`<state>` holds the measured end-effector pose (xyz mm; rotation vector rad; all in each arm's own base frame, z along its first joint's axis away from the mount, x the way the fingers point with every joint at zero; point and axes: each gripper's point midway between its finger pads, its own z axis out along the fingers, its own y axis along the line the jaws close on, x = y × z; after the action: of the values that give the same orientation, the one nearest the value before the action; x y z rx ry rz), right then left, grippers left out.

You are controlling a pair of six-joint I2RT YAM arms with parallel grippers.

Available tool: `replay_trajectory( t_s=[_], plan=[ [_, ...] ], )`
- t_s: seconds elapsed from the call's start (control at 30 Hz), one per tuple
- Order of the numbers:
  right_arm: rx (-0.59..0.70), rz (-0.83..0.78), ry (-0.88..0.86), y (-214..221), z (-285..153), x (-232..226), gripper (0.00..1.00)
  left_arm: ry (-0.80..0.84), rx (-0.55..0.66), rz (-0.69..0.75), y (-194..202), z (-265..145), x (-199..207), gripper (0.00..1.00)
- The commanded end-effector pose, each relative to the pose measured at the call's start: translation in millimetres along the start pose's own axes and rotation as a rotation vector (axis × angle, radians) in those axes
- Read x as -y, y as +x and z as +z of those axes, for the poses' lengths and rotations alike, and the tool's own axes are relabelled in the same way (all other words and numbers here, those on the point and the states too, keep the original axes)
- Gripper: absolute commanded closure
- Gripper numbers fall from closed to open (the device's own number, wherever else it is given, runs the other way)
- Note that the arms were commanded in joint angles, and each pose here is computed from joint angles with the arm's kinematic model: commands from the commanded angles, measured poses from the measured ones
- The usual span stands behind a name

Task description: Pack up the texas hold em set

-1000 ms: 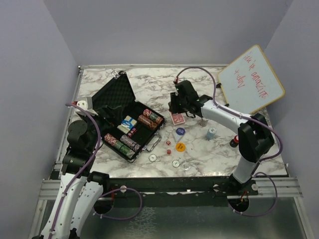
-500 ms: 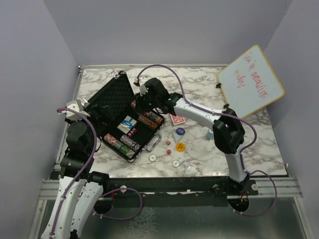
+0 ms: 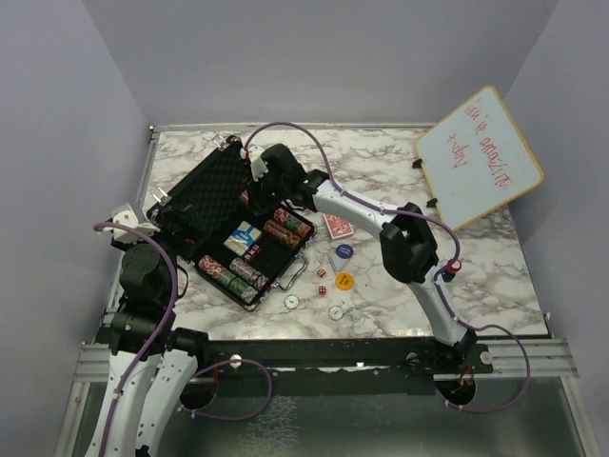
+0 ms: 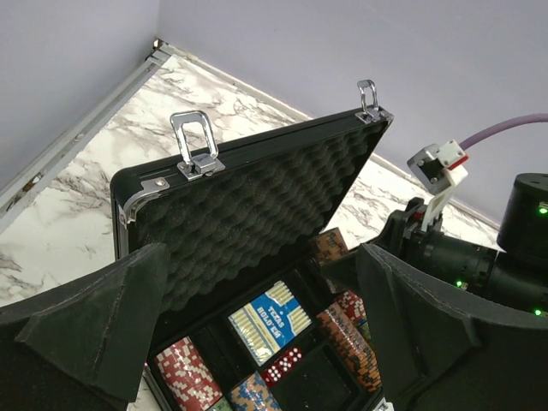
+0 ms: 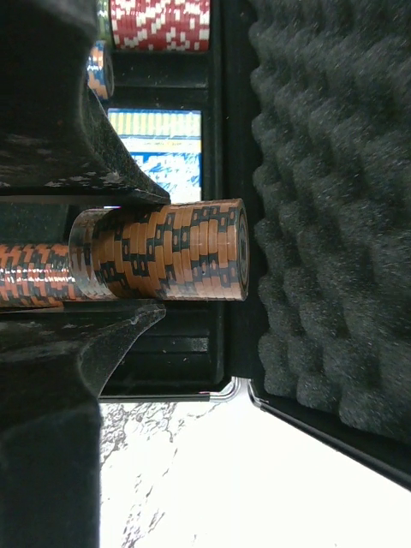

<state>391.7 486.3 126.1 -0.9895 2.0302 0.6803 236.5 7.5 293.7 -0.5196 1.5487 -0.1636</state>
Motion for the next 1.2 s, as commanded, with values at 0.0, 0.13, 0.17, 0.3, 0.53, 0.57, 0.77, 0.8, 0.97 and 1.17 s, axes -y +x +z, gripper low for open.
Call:
replay_trajectory(
  t_s=[0.0,0.13,0.17,0.3,0.53,0.57,0.77,0.8,0.97,1.17],
  plan=[
    [-0.007,-0.055,-0.053,-1,8,-13,0.85,-0.017,0.009,0.000,-4,-3,-4,0.01],
    [-0.038,-0.052,-0.059,9,16,-15,0.85,-0.016,0.011,0.000,-4,-3,-4,0.01],
    [-0.046,-0.053,-0.058,10,18,-15,0.85,-0.017,0.011,0.000,-4,-3,-4,0.01],
    [-0.084,-0.051,-0.055,22,24,-14,0.85,-0.014,0.017,0.001,-5,-5,-5,0.01],
    [-0.153,-0.057,-0.024,40,26,-8,0.86,-0.014,0.022,-0.001,-6,-6,-5,0.01],
    [-0.168,-0.050,-0.010,43,26,-5,0.85,-0.012,0.022,-0.001,-6,-6,-5,0.01],
    [-0.260,-0.031,0.031,56,28,2,0.86,-0.017,0.023,0.000,-6,-6,-6,0.01],
    [-0.268,-0.030,0.037,59,28,3,0.85,-0.017,0.022,0.000,-6,-6,-6,0.01],
    [-0.294,-0.035,0.041,63,26,4,0.86,-0.013,0.020,-0.002,-6,-6,-5,0.01],
    [-0.317,-0.045,0.022,69,24,2,0.86,-0.011,0.015,0.000,-4,-6,-5,0.01]
  ],
)
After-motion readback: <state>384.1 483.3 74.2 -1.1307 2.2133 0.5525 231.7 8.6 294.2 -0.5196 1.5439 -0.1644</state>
